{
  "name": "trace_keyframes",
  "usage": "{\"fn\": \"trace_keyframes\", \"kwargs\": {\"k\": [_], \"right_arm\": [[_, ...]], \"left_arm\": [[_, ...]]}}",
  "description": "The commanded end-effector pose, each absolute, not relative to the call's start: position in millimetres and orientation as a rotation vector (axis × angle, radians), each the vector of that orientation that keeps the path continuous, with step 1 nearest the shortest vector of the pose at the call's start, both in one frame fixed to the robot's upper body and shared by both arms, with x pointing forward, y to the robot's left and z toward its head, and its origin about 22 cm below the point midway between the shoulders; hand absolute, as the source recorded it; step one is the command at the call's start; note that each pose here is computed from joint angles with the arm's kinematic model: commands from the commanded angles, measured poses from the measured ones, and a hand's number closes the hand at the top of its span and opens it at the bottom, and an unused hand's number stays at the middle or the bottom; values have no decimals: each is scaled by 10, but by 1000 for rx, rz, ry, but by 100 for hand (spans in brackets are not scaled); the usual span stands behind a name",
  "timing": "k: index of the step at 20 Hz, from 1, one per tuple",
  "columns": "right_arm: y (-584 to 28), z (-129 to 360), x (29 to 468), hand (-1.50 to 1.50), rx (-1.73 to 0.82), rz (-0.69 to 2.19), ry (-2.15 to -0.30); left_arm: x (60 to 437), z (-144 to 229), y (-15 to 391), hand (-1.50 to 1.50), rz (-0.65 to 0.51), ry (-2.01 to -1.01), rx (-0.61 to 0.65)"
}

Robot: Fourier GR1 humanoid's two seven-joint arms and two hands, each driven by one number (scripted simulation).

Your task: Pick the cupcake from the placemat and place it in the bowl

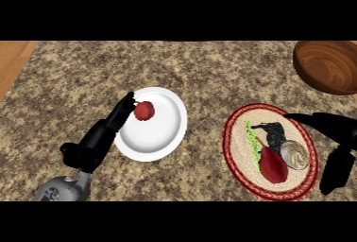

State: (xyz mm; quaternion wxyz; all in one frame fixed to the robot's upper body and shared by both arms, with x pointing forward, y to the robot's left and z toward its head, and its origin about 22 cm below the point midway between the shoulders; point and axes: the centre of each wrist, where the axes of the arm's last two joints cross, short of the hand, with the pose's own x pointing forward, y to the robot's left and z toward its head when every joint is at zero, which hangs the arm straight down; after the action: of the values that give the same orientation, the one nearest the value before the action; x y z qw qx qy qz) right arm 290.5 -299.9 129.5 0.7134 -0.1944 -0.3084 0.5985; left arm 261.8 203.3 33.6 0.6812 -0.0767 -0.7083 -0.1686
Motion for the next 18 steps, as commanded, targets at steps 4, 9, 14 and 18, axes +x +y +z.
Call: {"fn": "trace_keyframes", "kwargs": {"k": [4,9,14,18], "right_arm": [[-2829,1137,2704,-150,-496,1338,-719],[-3039,1154,2559,-150,-563,1323,-798],[-2969,889,2559,-150,-639,1341,-815],[-3085,691,2615,-150,-693,1312,-821]], "left_arm": [[2627,200,2141,0,-366,-1594,-151],[2593,488,2092,0,-379,-1593,-158],[2717,275,2225,0,-365,-1596,-156],[2617,268,1872,0,-375,-1581,-175]]}}
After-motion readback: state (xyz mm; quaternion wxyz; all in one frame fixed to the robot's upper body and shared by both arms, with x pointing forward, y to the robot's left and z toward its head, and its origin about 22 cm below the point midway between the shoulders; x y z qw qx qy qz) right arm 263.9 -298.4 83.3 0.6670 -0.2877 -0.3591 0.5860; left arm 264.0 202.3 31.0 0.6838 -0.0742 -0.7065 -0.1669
